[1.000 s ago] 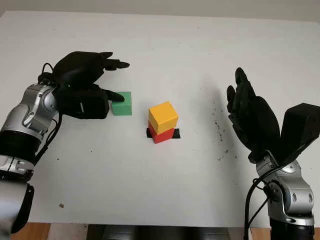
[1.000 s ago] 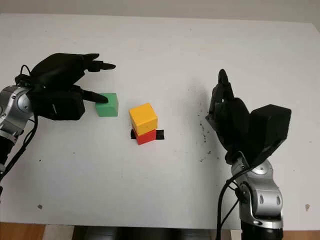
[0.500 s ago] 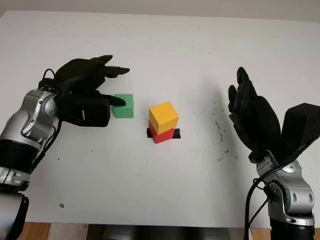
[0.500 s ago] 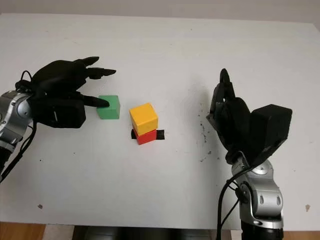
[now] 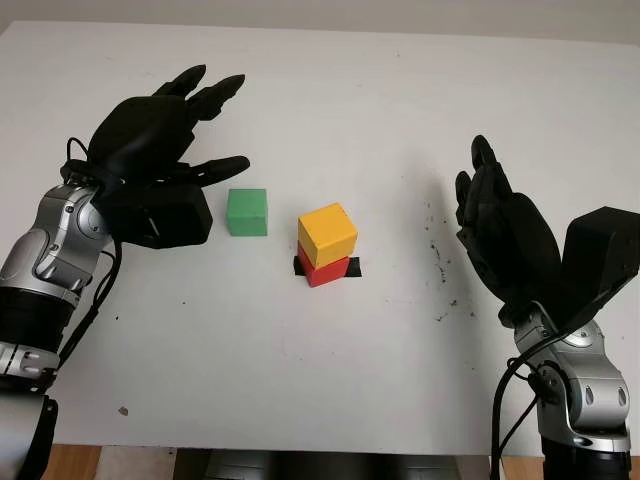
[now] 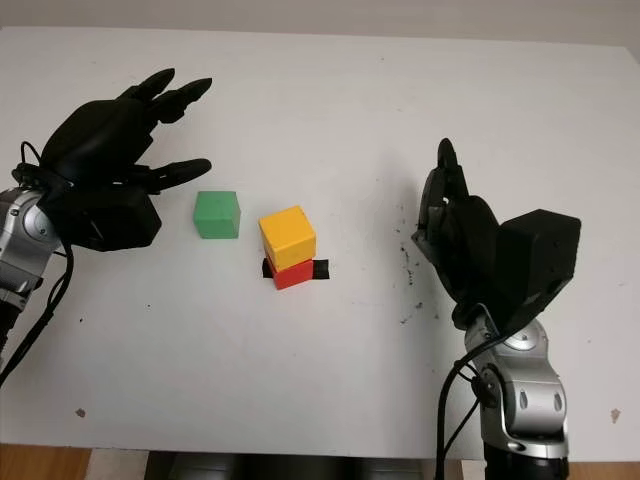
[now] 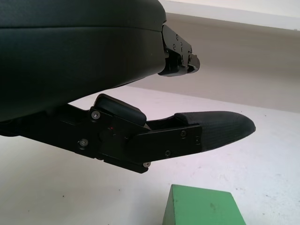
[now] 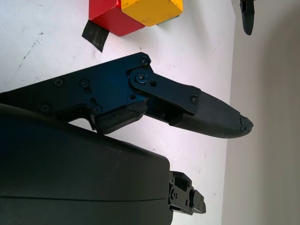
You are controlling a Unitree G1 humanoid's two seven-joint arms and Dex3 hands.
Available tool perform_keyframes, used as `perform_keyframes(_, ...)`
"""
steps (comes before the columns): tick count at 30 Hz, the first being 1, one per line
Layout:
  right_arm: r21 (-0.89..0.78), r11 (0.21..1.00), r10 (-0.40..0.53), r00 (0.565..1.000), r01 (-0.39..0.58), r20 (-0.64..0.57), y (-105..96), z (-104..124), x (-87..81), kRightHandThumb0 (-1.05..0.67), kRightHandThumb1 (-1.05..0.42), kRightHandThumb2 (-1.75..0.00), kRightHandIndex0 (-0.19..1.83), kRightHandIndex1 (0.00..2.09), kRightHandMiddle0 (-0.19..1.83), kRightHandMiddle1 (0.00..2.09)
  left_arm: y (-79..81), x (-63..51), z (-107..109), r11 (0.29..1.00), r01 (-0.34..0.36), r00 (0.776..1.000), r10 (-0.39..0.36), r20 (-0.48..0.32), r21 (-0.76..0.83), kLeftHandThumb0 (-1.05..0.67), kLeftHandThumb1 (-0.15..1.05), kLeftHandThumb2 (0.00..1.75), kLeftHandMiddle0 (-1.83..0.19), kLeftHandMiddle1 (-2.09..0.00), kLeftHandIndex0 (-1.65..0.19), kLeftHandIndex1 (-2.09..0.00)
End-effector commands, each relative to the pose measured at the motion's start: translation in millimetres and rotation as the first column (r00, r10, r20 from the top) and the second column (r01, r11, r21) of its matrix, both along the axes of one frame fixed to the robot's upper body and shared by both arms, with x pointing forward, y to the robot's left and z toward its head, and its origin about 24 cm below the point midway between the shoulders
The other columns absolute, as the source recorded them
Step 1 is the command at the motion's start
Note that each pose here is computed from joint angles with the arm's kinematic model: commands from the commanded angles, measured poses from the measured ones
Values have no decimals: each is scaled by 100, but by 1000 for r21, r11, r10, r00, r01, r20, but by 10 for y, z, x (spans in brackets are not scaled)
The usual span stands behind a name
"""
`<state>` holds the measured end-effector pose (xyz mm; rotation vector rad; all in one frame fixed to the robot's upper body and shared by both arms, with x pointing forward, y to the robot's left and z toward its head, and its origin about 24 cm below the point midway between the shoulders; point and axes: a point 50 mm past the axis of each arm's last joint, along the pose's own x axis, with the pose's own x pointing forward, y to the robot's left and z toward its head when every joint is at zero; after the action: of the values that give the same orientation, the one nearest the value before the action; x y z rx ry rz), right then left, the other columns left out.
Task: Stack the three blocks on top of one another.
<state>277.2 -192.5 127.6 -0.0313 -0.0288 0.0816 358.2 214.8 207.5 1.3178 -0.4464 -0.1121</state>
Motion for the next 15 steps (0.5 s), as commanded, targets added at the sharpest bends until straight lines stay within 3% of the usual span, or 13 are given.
perform_keyframes(1, -15, 1000, 0, 1000, 0, 2, -7, 1, -28, -79, -105, -81, -19, 0, -19, 0, 37, -26, 12, 1000, -4, 1000, 4, -1, 13, -92, 105, 63, -1, -5, -13, -4)
perform_keyframes(8, -11, 1000, -6, 1000, 6, 3, -7, 6, -34, -78, -105, -81, -19, 0, -19, 0, 32, -61, -21, 996, 7, 998, -1, -70, 91, -99, 105, 34, -2, -5, -19, -6)
perform_keyframes(15, -14, 1000, -6, 1000, 6, -1, -3, 3, -34, -77, -105, -81, -19, 0, -19, 0, 10, -142, -52, 983, 46, 991, -22, -133, 180, -100, 105, 15, -3, -5, -19, -5)
